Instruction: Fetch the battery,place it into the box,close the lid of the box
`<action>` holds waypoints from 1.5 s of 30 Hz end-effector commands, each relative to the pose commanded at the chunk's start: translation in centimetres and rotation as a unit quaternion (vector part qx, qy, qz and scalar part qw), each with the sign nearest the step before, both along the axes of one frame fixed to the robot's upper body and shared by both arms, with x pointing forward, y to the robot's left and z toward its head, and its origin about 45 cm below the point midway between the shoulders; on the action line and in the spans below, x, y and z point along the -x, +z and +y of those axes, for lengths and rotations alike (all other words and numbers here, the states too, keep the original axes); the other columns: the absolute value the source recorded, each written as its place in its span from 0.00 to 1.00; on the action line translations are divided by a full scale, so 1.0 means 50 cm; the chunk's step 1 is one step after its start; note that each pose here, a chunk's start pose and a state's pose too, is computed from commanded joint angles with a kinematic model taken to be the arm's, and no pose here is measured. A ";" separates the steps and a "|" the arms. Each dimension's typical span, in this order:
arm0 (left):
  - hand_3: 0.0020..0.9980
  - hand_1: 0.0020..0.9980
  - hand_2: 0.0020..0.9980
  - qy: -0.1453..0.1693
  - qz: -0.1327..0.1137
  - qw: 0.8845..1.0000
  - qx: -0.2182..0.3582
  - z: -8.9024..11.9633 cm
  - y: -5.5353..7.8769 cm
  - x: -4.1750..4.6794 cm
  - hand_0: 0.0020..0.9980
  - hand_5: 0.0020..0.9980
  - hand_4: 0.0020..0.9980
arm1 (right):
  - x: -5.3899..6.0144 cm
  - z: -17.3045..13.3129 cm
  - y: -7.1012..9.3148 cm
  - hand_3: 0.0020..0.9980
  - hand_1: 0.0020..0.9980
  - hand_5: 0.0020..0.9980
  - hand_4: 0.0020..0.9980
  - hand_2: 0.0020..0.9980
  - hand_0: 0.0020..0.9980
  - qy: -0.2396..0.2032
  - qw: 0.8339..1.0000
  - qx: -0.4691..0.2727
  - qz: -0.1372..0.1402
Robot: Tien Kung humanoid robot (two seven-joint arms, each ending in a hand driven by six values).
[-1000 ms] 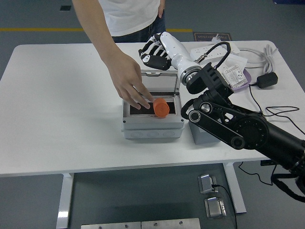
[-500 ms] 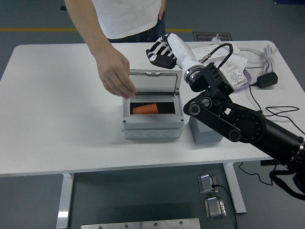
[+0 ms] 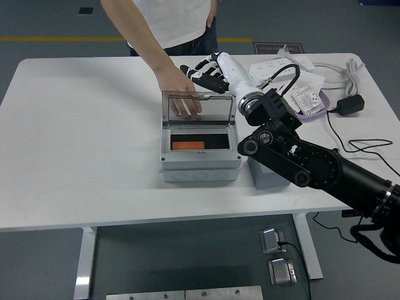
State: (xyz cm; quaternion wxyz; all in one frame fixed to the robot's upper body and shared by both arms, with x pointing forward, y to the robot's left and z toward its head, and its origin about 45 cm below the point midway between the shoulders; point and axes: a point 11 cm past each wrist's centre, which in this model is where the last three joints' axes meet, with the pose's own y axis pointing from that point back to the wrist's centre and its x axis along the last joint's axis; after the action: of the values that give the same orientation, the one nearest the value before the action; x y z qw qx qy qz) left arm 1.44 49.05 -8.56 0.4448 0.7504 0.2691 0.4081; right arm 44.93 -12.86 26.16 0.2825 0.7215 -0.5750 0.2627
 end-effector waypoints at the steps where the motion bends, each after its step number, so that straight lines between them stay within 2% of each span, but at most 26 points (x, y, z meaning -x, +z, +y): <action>1: 0.60 0.71 0.63 0.000 0.000 1.000 0.000 0.000 0.000 0.000 0.63 0.46 0.59 | 0.000 0.001 -0.002 0.62 0.52 0.93 0.96 0.54 0.59 0.000 1.000 0.000 0.001; 2: 0.60 0.71 0.63 0.000 0.000 1.000 0.000 0.000 0.000 0.000 0.63 0.46 0.59 | 0.001 0.001 -0.003 0.62 0.52 0.93 0.96 0.54 0.59 0.000 1.000 0.000 0.002; 3: 0.60 0.71 0.63 0.000 0.000 1.000 0.000 0.000 0.000 0.000 0.63 0.45 0.59 | 0.001 0.001 -0.005 0.62 0.56 0.96 0.97 0.56 0.68 0.001 1.000 0.000 0.003; 8: 0.60 0.71 0.63 -0.001 -0.001 1.000 0.000 -0.001 0.000 -0.001 0.63 0.45 0.59 | 0.006 0.005 -0.015 0.62 0.56 0.96 0.97 0.56 0.68 0.005 1.000 0.002 0.008; 9: 0.60 0.71 0.63 -0.001 -0.001 1.000 0.000 -0.001 0.000 -0.001 0.63 0.45 0.59 | 0.007 0.006 -0.017 0.61 0.58 0.97 0.97 0.57 0.72 0.006 1.000 0.003 0.009; 23: 0.60 0.71 0.63 -0.002 -0.002 1.000 0.001 -0.004 -0.002 -0.003 0.63 0.45 0.59 | 0.025 0.009 -0.059 0.59 0.58 0.98 0.96 0.56 0.71 0.017 0.999 0.014 0.036; 29: 0.60 0.71 0.63 -0.001 -0.002 1.000 0.001 -0.004 -0.002 -0.001 0.63 0.45 0.59 | 0.029 0.009 -0.058 0.58 0.58 0.98 0.96 0.56 0.70 0.019 0.999 0.019 0.037; 38: 0.60 0.71 0.63 0.000 -0.001 1.000 0.001 -0.005 -0.002 0.001 0.63 0.45 0.59 | 0.047 0.012 -0.046 0.57 0.58 0.98 0.96 0.55 0.70 0.032 0.997 0.051 0.040; 39: 0.60 0.71 0.63 0.000 -0.001 1.000 0.001 -0.005 -0.002 0.001 0.63 0.45 0.59 | 0.048 0.012 -0.045 0.56 0.56 0.99 0.96 0.54 0.67 0.034 0.997 0.056 0.041; 44: 0.60 0.71 0.63 0.001 -0.001 1.000 0.002 -0.005 -0.003 0.003 0.63 0.45 0.59 | 0.058 0.016 -0.038 0.56 0.56 0.99 0.96 0.54 0.67 0.043 0.996 0.072 0.043; 45: 0.60 0.71 0.63 0.001 -0.001 1.000 0.002 -0.005 -0.003 0.003 0.63 0.45 0.59 | 0.060 0.017 -0.037 0.56 0.54 0.99 0.96 0.54 0.65 0.045 0.995 0.075 0.044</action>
State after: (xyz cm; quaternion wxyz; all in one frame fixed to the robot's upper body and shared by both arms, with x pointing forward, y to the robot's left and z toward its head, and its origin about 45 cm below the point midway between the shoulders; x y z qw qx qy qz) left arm 1.30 48.78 -8.70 0.4458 0.7489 0.2707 0.4087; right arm 41.91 -11.99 24.33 0.3486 0.7343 -0.5078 0.2853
